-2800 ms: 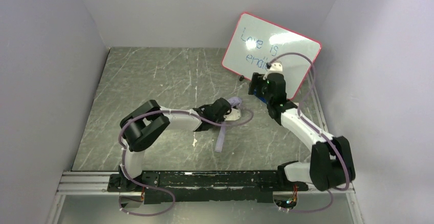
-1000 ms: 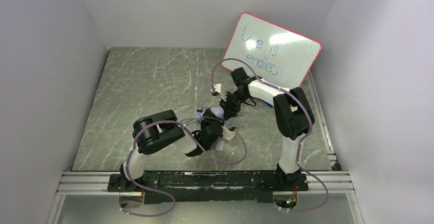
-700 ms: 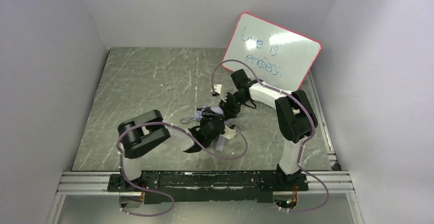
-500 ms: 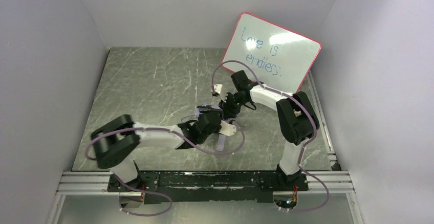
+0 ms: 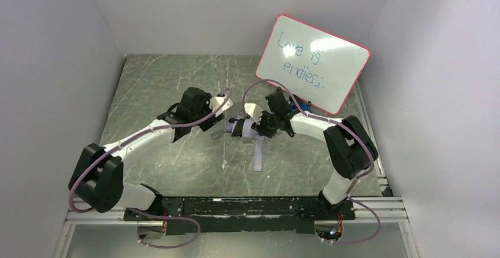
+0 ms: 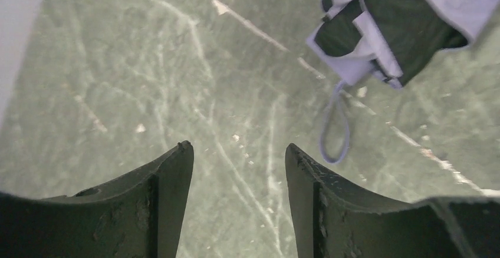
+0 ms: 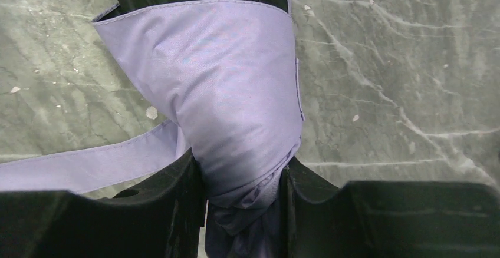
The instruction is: Put away the umbrella
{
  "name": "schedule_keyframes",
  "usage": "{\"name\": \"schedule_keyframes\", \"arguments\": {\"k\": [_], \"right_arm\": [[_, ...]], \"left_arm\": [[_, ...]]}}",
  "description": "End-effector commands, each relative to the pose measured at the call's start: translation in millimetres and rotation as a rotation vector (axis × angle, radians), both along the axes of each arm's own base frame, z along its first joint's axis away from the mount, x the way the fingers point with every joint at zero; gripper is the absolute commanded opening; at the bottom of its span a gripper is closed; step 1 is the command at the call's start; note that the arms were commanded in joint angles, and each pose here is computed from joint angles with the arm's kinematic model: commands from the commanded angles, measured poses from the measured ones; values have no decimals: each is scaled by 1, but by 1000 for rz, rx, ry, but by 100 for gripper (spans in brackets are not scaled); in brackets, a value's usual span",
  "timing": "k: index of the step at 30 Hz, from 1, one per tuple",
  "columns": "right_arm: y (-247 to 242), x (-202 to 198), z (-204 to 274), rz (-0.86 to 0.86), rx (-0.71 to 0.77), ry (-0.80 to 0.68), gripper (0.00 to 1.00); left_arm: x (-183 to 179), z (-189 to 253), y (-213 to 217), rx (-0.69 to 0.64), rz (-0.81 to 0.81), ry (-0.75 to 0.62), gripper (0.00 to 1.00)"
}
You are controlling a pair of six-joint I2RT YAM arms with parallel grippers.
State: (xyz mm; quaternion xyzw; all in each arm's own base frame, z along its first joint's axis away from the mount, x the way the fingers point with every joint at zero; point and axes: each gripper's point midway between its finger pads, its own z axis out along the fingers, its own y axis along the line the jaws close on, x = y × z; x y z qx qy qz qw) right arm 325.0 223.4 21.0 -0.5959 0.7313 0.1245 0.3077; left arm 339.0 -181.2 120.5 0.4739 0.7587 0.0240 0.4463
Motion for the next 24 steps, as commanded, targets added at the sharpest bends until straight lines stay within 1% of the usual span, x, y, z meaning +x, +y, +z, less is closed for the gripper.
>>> {"name": "schedule_keyframes", "arguments": {"k": [1, 5, 8, 12, 14, 18, 21, 24], "right_arm": [[-53, 0, -39, -90, -271, -99, 11], [-45, -7, -39, -44, -260, -185, 12], [-39, -14, -38, -11, -236, -238, 12], [-41, -17, -39, 5, -275, -293, 11], [-42, -19, -41, 12, -294, -311, 11], [-44, -26, -46, 28, -317, -333, 11], [-42, -31, -47, 32, -325, -355, 11], [-38, -36, -47, 41, -323, -377, 12]], "left_arm": [[-1, 23, -33, -213, -108, 152, 63], [20, 46, -45, -381, -126, 226, 66], [32, 56, -56, -447, -165, 264, 70], [32, 47, -76, -429, -288, 367, 79], [29, 30, -83, -390, -339, 440, 85], [17, 2, -104, -297, -436, 531, 92], [9, -16, -118, -262, -482, 559, 94], [13, -23, -127, -257, -507, 559, 95]]}}
